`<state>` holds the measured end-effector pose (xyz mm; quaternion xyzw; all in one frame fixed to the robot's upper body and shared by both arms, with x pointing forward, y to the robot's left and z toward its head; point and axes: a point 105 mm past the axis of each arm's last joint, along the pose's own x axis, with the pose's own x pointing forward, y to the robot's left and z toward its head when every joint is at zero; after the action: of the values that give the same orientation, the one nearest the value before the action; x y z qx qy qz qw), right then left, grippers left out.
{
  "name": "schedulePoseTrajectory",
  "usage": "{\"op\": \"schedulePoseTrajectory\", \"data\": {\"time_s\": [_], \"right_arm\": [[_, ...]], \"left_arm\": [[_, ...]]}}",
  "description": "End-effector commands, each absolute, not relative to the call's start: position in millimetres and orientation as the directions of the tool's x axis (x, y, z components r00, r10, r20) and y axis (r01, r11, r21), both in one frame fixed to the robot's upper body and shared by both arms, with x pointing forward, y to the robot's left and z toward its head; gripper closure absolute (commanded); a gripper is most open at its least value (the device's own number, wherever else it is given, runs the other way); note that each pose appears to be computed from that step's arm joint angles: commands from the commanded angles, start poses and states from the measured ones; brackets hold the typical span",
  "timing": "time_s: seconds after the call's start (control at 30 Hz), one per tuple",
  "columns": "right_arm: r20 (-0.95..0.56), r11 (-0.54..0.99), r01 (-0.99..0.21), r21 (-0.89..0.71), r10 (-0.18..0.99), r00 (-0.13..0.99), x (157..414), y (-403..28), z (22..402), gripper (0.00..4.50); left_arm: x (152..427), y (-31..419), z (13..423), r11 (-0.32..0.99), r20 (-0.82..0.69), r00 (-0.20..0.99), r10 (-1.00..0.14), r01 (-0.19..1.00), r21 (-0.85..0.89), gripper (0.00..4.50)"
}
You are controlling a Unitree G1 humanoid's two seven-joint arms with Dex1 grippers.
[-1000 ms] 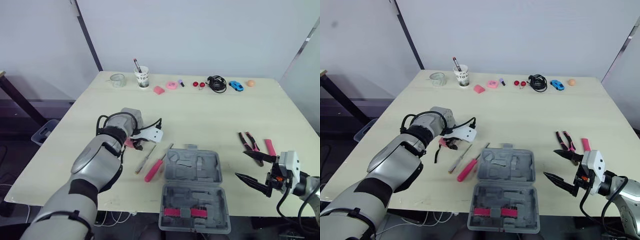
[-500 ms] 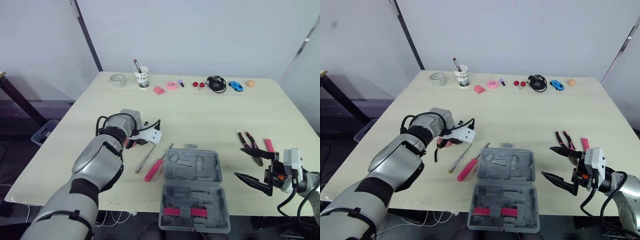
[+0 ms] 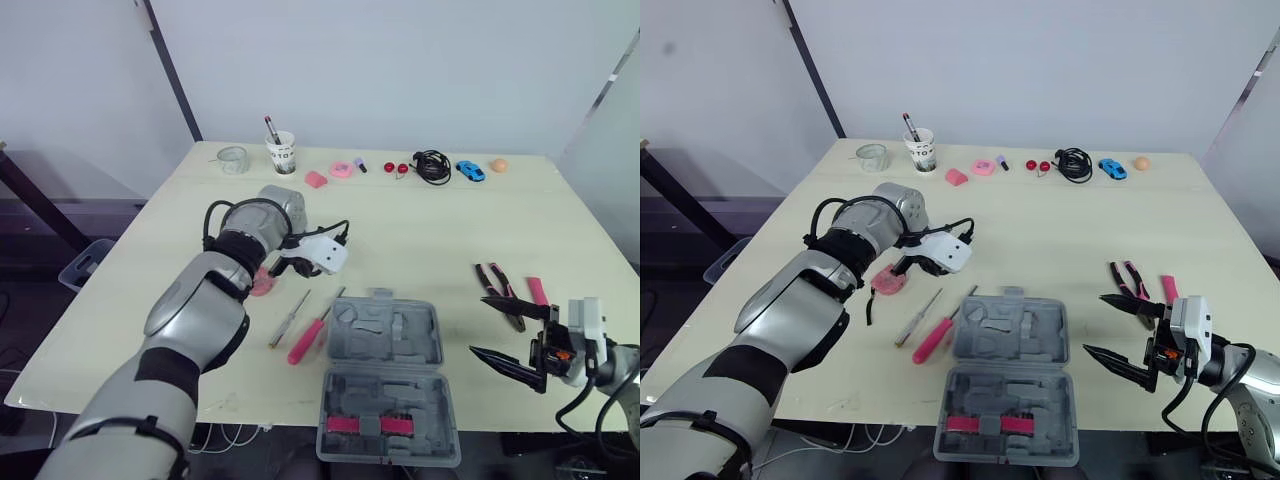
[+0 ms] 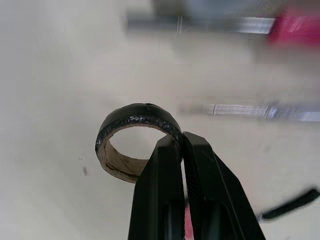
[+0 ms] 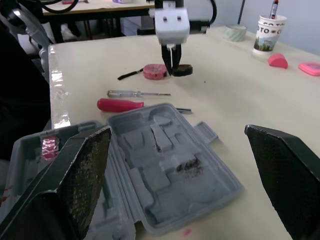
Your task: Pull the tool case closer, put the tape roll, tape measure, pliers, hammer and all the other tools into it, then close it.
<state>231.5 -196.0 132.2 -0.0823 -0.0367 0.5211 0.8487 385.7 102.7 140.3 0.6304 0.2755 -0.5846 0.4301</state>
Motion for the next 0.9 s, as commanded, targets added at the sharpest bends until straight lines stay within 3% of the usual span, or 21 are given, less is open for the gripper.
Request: {"op": "schedulePoseTrajectory", "data": {"time_s": [0.03, 0.4, 0.7, 0.9], "right_arm": [[-0.013, 0.450, -0.865, -0.220, 0.886, 0.464, 230.5, -202.7, 142.2, 0.00], [-0.024, 0.454, -0.863, -0.223, 0.882, 0.471, 231.5, -203.5, 140.6, 0.00], [-0.030, 0.452, -0.864, -0.220, 0.882, 0.469, 230.9, -201.7, 139.4, 0.00], [-0.044, 0.446, -0.867, -0.224, 0.884, 0.466, 229.4, -201.9, 138.7, 0.00]], "left_arm": [[370.8, 85.4, 151.6, -0.507, -0.968, 0.132, -0.211, 0.832, 0.224, 4.47], [328.0, 70.6, 121.9, -0.443, -0.942, -0.054, -0.331, 0.890, 0.105, 4.47], [340.2, 78.5, 104.0, -0.371, -0.955, 0.011, -0.297, 0.920, 0.126, 4.47], [341.5, 75.2, 96.0, -0.323, -0.949, -0.009, -0.315, 0.941, 0.098, 4.47]]}}
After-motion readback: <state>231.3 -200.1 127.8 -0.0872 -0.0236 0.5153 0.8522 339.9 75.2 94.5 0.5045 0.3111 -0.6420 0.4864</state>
